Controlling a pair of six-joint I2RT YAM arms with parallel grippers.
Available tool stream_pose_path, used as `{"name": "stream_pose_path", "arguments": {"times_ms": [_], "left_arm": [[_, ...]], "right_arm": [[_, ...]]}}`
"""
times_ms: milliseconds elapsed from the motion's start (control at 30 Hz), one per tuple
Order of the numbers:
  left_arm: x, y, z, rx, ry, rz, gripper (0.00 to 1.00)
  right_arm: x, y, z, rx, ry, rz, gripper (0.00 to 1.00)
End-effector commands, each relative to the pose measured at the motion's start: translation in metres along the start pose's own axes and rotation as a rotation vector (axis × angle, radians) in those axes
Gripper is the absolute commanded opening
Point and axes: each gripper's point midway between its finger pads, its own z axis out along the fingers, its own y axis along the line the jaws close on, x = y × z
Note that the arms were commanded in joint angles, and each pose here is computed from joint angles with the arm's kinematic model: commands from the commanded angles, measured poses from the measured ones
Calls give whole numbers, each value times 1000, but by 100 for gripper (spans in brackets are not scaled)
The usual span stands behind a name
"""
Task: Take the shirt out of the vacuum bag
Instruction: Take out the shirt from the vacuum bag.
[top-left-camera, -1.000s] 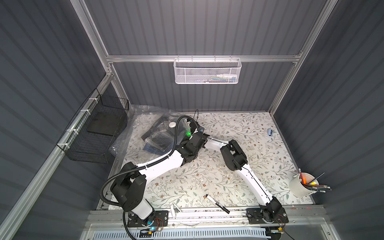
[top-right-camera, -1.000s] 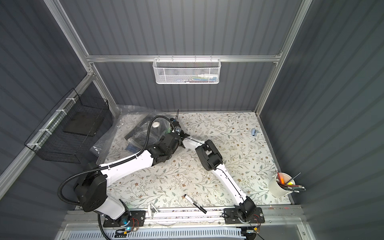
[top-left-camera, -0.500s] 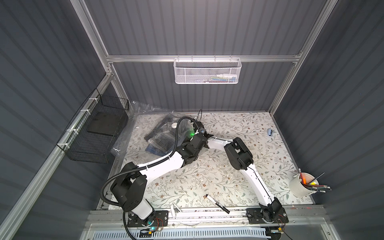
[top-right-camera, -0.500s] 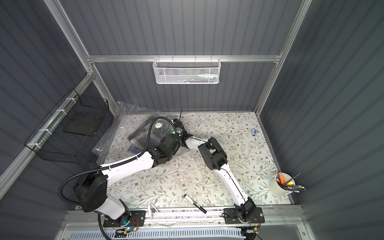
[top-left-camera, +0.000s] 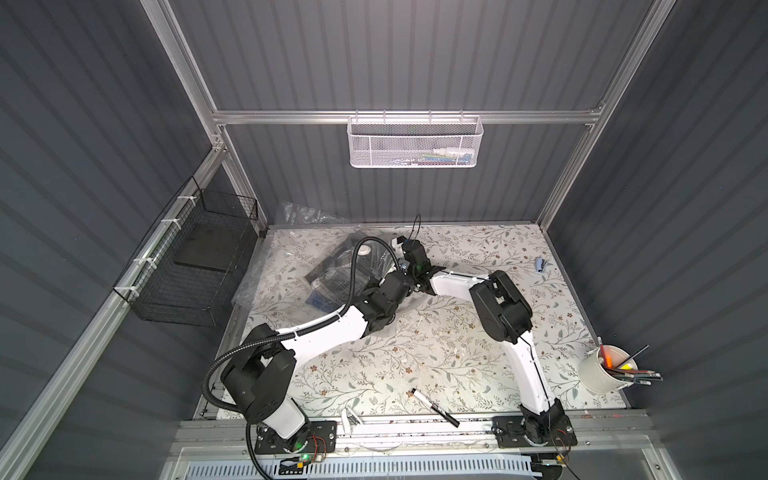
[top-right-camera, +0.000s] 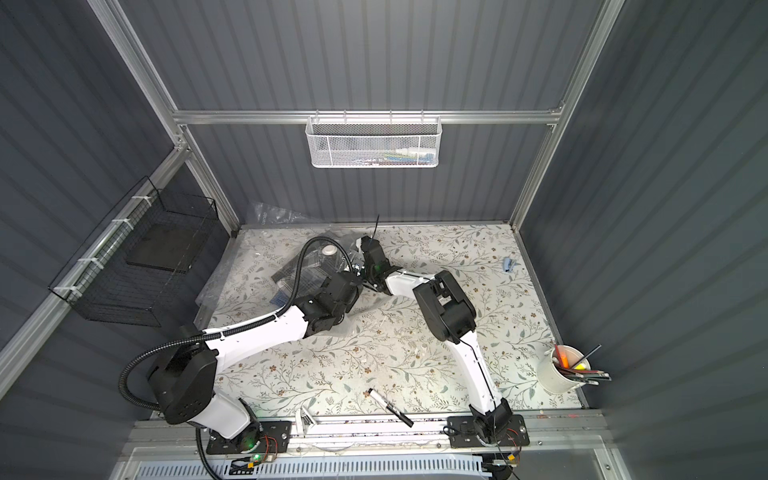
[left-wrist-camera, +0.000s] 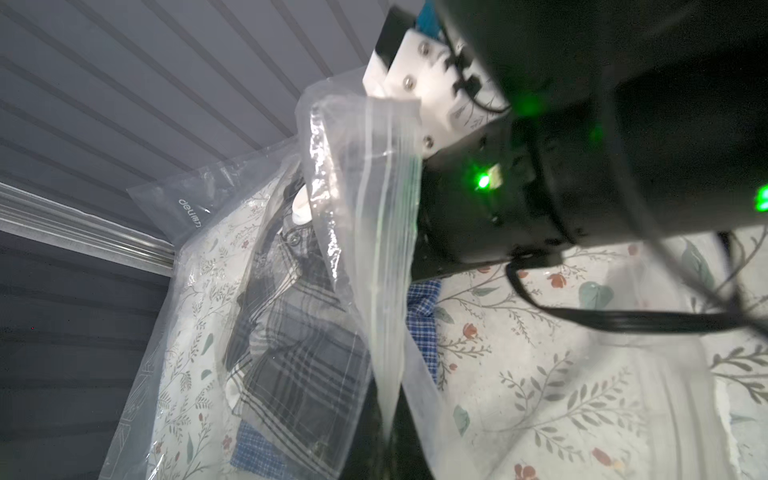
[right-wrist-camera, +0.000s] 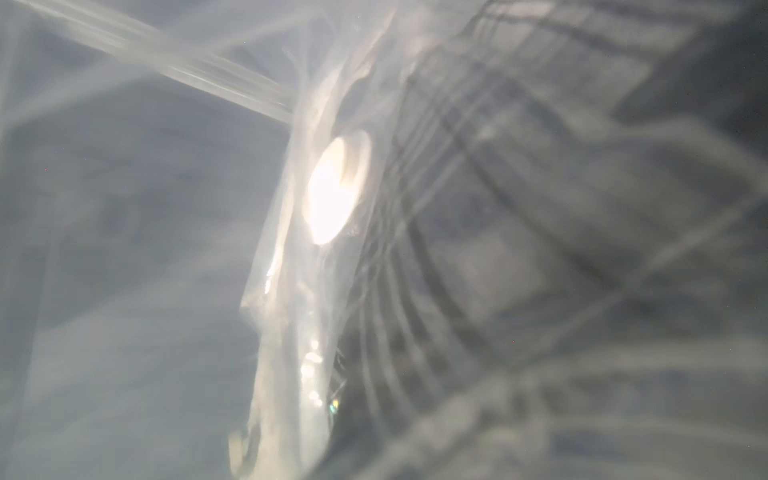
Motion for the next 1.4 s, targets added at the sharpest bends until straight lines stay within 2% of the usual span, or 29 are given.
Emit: {"name": "stream_pose_path", "arguments": {"times_ms": [0,267,300,333,367,400,433,500,633,733,800,867,1000,1100,1200,1367], "left_arm": [[10,-1,7,4,25,-21,0],[10,-1,9,22,23,-29,0],[11,-1,10,29,23,-34,5],[8,-2,10,38,20,-41,21],[6,-2,9,46,16,-45,49],[2,-2,8,51,10,-49,65],[-3,1,6,53,-1,-57,78],[-10,9,1,56,-21,-78,91],[-13,49,-4,64,-47,-199,97],[3,88,3,21,-20,-267,98],[22,114,16,3,28,-326,96],[43,138,31,6,77,-426,89],[51,149,47,30,100,-489,86],[37,142,49,103,72,-493,93],[27,146,43,113,50,-492,99],[11,157,23,126,6,-472,99]], "right_arm": [[-9,10,-22,24,-11,-65,0],[-5,-29,-43,96,7,2,0],[-4,-31,-45,105,7,-2,0],[-4,-32,-47,108,11,-4,0],[-4,-32,-48,108,11,-6,0],[-4,-34,-48,110,13,-3,0],[-3,-35,-48,107,17,3,0],[-5,-34,-47,93,17,17,0],[-9,-28,-45,70,13,28,0],[-11,-27,-44,67,17,25,0],[-13,-26,-45,65,16,26,0],[-14,-26,-47,62,17,26,0],[-15,-23,-50,58,13,24,0],[-15,-25,-50,59,15,23,0],[-15,-29,-49,61,15,28,0],[-13,-34,-45,47,27,55,0]]}}
